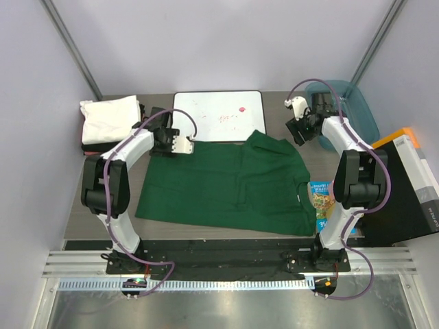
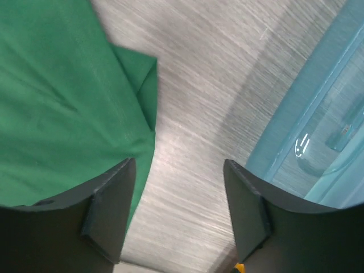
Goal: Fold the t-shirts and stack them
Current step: Fold the flattened tshirt in 1/3 of the way
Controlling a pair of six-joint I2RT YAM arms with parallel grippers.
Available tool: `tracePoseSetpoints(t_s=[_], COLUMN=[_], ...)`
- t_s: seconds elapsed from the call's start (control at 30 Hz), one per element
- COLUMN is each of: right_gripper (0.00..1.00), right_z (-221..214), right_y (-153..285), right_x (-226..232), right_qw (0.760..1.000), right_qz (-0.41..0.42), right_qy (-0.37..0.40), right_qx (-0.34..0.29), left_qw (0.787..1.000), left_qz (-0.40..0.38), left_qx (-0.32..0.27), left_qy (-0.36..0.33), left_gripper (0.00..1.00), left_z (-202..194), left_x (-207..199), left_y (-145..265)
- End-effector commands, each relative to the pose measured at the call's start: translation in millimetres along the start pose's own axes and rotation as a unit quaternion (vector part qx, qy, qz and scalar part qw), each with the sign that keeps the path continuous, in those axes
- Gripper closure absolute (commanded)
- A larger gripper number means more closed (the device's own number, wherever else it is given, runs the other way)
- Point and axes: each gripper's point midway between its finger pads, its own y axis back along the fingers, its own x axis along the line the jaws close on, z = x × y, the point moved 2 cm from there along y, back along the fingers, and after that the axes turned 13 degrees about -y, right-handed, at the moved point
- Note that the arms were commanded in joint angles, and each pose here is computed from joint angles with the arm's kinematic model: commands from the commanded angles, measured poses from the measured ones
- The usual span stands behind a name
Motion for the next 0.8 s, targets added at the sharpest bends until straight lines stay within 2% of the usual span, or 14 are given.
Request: tracePoseSetpoints(t_s=[0.0, 0.07, 0.1, 0.13, 0.27, 0.4, 0.63, 0.77], right_gripper=[0.34, 0.35, 0.35, 0.35, 0.34, 0.45, 0.45, 0.46], right_z=[11, -6, -11, -32, -59, -71, -91, -101], right_y=[38, 45, 58, 54, 60, 55, 40, 34], right_x=[23, 43, 51, 68, 98, 118, 128, 128], right_qw=[0.996, 0.987, 0.982, 0.970, 0.945, 0.935, 0.921, 0.914], right_qz=[0.067, 0.104, 0.104, 0.123, 0.137, 0.162, 0.179, 0.185], right_qy=[0.050, 0.120, 0.153, 0.204, 0.293, 0.305, 0.324, 0.334], right_qx=[-0.003, 0.024, 0.025, 0.046, 0.055, 0.084, 0.119, 0.139], left_qw=[0.998, 0.994, 0.992, 0.991, 0.984, 0.977, 0.970, 0.963], left_qz=[-0.042, -0.077, -0.084, -0.088, -0.111, -0.146, -0.176, -0.202], left_qx=[-0.040, -0.064, -0.066, -0.058, -0.062, -0.090, -0.094, -0.111], left_qy=[-0.030, -0.046, -0.071, -0.082, -0.122, -0.125, -0.142, -0.141], left_gripper=[0.38, 0.37, 0.36, 0.36, 0.36, 0.35, 0.32, 0.33], left_z=[7, 14, 15, 13, 13, 21, 23, 27], left_x=[-14, -35, -46, -52, -79, -95, -114, -118], left_y=[53, 64, 69, 71, 71, 69, 48, 49])
